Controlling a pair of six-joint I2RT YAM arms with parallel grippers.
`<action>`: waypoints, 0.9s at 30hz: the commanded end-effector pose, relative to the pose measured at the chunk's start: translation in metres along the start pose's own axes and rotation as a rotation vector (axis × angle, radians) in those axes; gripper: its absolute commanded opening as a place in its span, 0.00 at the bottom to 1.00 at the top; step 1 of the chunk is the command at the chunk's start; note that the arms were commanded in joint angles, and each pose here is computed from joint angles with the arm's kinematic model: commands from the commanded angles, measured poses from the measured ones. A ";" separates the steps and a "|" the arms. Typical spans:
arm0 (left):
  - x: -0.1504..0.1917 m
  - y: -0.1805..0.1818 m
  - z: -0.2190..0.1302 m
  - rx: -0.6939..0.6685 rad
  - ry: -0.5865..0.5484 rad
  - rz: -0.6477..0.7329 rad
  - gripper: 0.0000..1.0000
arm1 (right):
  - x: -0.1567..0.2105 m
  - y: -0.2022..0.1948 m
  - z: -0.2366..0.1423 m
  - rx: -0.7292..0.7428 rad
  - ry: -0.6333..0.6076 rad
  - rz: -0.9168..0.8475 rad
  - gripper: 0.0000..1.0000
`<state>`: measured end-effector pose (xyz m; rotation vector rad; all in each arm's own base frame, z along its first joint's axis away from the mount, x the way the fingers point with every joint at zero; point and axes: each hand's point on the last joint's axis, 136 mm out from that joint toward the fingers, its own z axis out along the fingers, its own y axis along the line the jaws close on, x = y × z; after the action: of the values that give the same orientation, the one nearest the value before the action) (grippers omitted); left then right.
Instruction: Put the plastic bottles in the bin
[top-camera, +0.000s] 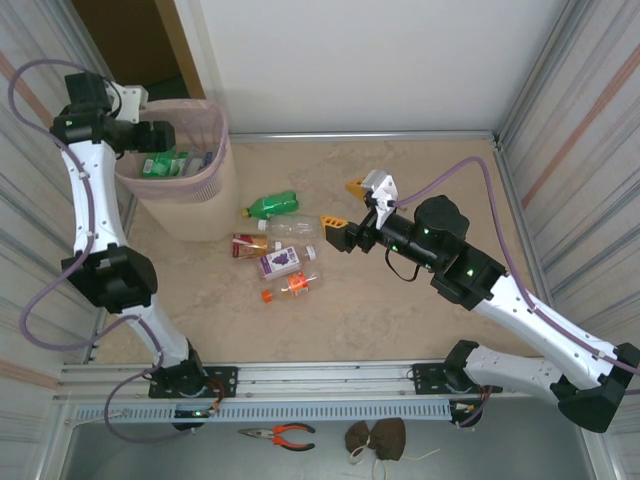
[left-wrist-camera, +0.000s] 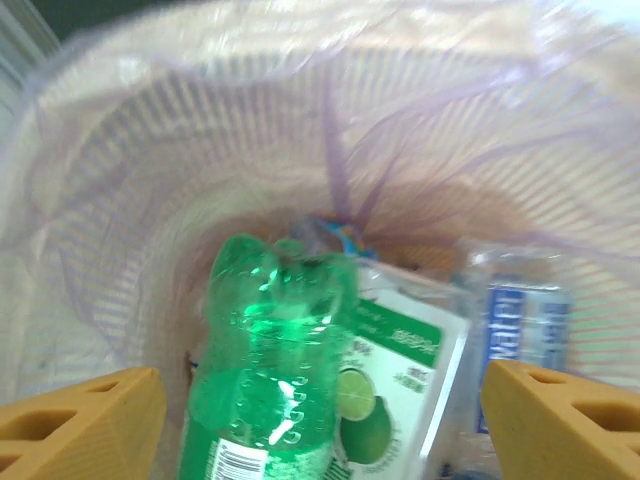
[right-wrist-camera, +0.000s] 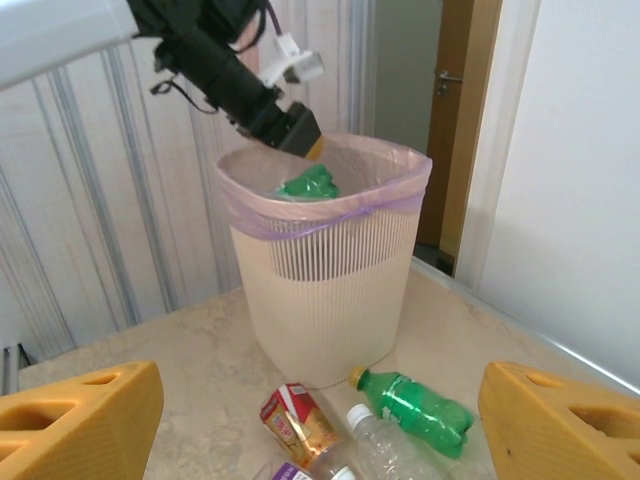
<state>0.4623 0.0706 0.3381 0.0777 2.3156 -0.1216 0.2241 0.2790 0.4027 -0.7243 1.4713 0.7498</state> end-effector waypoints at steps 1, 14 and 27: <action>-0.030 -0.023 -0.043 0.077 -0.145 0.013 0.80 | -0.010 -0.004 -0.007 0.027 -0.025 0.036 0.81; -0.009 0.019 0.031 -0.030 -0.016 0.024 0.56 | -0.004 -0.007 -0.007 0.041 0.009 0.043 0.80; -0.011 0.003 0.021 0.041 -0.063 -0.001 0.54 | 0.021 -0.011 0.008 0.064 0.114 0.061 0.80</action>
<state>0.4990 0.0763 0.2918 0.0817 2.3393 -0.1619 0.2319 0.2787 0.3781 -0.7156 1.5866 0.7184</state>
